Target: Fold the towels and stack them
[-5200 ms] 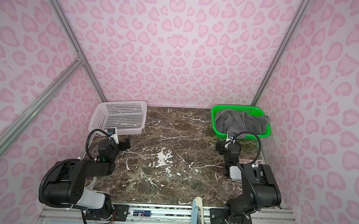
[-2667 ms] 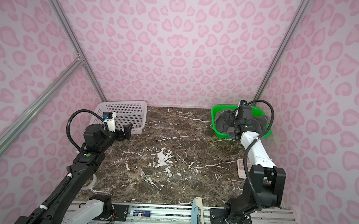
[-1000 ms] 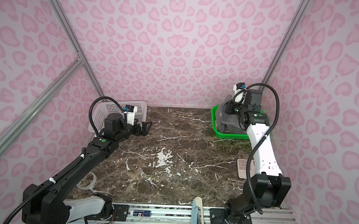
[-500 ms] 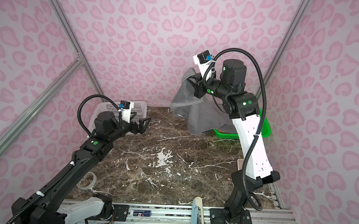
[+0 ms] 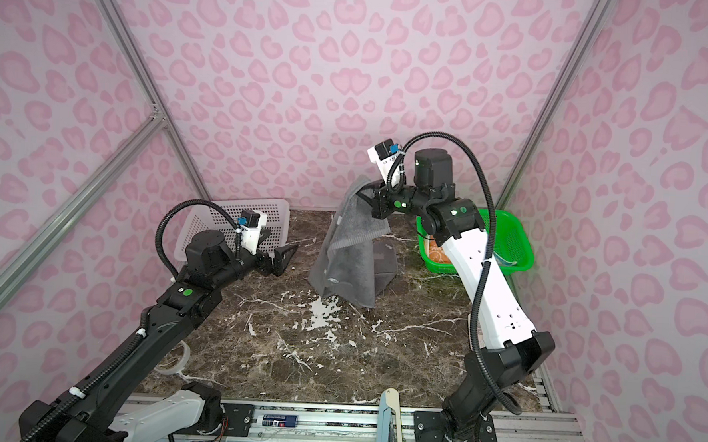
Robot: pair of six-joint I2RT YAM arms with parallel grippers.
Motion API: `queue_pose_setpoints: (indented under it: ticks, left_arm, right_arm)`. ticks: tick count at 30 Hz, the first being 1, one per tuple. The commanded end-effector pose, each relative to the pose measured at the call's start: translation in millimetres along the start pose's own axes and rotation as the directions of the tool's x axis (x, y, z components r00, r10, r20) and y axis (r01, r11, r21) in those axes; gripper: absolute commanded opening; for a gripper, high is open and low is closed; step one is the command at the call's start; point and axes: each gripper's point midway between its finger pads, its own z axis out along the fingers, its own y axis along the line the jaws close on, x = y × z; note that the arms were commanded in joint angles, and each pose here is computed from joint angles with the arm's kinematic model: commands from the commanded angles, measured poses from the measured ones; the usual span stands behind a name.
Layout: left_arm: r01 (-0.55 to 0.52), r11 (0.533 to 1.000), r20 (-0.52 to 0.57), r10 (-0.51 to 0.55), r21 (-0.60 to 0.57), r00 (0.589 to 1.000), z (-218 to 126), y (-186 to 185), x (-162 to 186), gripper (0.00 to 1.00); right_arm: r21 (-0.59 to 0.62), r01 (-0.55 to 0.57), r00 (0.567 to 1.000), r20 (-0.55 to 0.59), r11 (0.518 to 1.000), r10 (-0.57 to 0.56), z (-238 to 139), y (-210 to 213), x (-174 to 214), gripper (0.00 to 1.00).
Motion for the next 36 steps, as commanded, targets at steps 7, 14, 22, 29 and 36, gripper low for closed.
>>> queue_pose_setpoints:
  ticks: [7, 14, 22, 29, 36]
  left_arm:
    - [0.0, 1.0, -0.038, -0.001, -0.015, 0.999, 7.3, 4.6, 21.3, 0.98]
    - [0.063, 0.994, -0.05, -0.068, -0.091, 0.996, 9.2, 17.7, 26.8, 0.98]
    - [0.144, 0.986, -0.116, -0.153, -0.079, 0.981, 20.8, 17.3, 46.3, 0.98]
    - [0.349, 0.933, -0.299, -0.358, -0.083, 0.885, 46.8, 9.3, 86.9, 0.98]
    - [0.389, 0.898, -0.438, -0.439, -0.204, 0.784, 47.8, 1.5, 141.8, 1.0]
  right_arm:
    - [-0.12, -0.159, 0.945, -0.307, 0.98, 0.115, 105.6, -8.0, 114.2, 0.05]
    - [-0.21, -0.177, 0.927, -0.363, 0.962, 0.092, 154.1, 5.9, 135.4, 0.44]
    - [-0.086, -0.137, 0.967, -0.229, 0.987, 0.114, 106.9, -21.9, 130.2, 0.57]
    - [0.174, -0.141, 0.952, -0.245, 0.975, 0.182, 62.5, -67.5, 189.4, 0.56]
    - [0.247, -0.126, 0.925, -0.32, 0.961, 0.203, 56.7, -60.6, 248.1, 0.56]
